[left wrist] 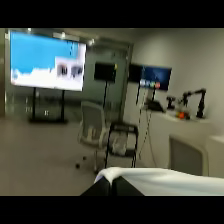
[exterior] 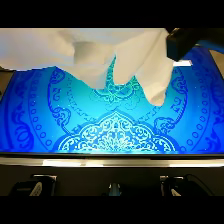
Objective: Fold the shirts.
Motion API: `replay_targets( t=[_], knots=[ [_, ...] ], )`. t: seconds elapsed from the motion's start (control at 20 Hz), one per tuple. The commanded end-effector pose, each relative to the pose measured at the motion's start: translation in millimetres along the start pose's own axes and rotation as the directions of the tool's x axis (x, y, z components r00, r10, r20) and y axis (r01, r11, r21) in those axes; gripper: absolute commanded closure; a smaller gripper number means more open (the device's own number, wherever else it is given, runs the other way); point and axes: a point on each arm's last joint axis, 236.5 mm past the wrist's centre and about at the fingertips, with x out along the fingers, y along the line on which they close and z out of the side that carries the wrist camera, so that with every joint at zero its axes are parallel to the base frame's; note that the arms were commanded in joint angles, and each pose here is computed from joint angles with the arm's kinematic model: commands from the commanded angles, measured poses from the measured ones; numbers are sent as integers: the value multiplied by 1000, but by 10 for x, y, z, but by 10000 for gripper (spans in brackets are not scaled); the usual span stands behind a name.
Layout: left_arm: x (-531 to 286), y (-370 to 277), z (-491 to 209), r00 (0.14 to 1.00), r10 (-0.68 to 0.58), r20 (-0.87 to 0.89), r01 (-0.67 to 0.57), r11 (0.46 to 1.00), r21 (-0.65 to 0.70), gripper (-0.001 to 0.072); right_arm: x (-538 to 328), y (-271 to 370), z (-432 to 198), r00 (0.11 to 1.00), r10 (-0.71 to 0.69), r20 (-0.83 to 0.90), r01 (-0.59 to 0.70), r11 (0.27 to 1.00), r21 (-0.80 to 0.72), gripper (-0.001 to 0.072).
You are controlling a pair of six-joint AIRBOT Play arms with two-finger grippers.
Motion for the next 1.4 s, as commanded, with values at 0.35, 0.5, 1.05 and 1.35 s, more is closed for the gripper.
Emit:
replay_targets(
  t=[0.35,0.5,1.05,1.35],
  knots=[
    [-163,-173,-1014,943,-91,-319,78,996,-52,682,-710,941,-1627,661,393,-639,-263,919,293,689],
    [-126,171,-2361,827,-81,-556,-20,985,-173,682,-409,1232,-2545,470,503,-725,-257,864,432,688],
    [-207,1170,-4865,600,65,-798,-462,842,-279,680,1770,1299,-4388,724,378,-578,94,775,625,688],
    [-300,1021,-5444,474,-17,-881,-585,741,-329,483,1752,1268,-4138,725,463,-510,25,722,691,206]
  ],
)
